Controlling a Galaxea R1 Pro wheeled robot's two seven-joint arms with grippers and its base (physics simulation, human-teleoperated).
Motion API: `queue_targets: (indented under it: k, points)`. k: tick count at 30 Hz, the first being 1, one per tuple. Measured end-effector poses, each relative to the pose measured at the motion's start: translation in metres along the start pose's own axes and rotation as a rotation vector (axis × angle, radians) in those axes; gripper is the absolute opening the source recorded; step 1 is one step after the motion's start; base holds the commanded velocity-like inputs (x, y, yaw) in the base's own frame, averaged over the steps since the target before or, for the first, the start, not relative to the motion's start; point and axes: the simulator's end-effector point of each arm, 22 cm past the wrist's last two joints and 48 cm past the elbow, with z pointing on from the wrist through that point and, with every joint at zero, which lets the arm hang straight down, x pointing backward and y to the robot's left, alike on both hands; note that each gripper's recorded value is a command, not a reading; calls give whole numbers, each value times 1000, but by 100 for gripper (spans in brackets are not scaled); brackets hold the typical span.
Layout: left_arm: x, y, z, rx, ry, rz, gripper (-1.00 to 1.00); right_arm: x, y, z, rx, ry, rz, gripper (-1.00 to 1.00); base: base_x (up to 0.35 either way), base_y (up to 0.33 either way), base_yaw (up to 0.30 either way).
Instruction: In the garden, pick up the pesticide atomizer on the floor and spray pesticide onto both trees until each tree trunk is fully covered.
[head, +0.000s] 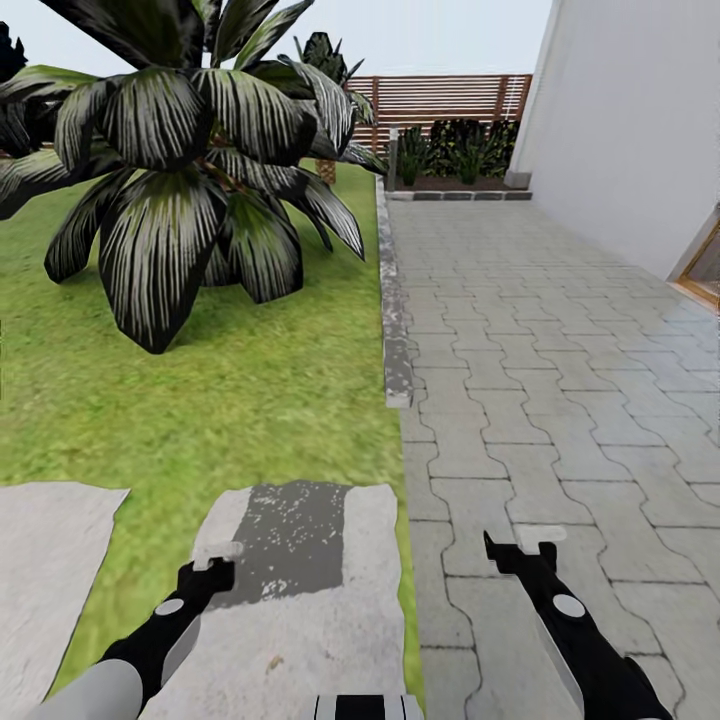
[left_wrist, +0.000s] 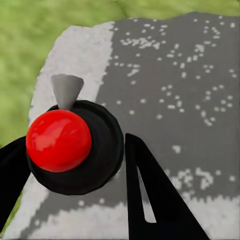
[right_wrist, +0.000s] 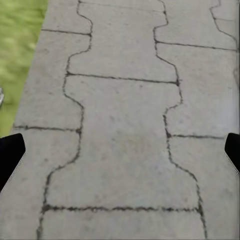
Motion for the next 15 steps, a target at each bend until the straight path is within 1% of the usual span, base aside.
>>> queue_targets:
  k: [5, 7, 11, 15]
  points:
    - [-15, 4, -6, -4, -25, -3, -100, -15, -1, -5, 1, -25, 3, 100, 0, 0, 0]
    - [-19, 4, -8, -5, -25, -5, -100, -21, -2, -7, 2, -35, 5, 100, 0, 0, 0]
    - [-24, 5, -13, -4, -8, -9, -100, -33, -3, -11, 4, -56, 7, 100, 0, 0, 0]
    - [-34, 5, -18, -4, -17, -12, -100, -45, -4, -15, 5, -76, 8, 100, 0, 0, 0]
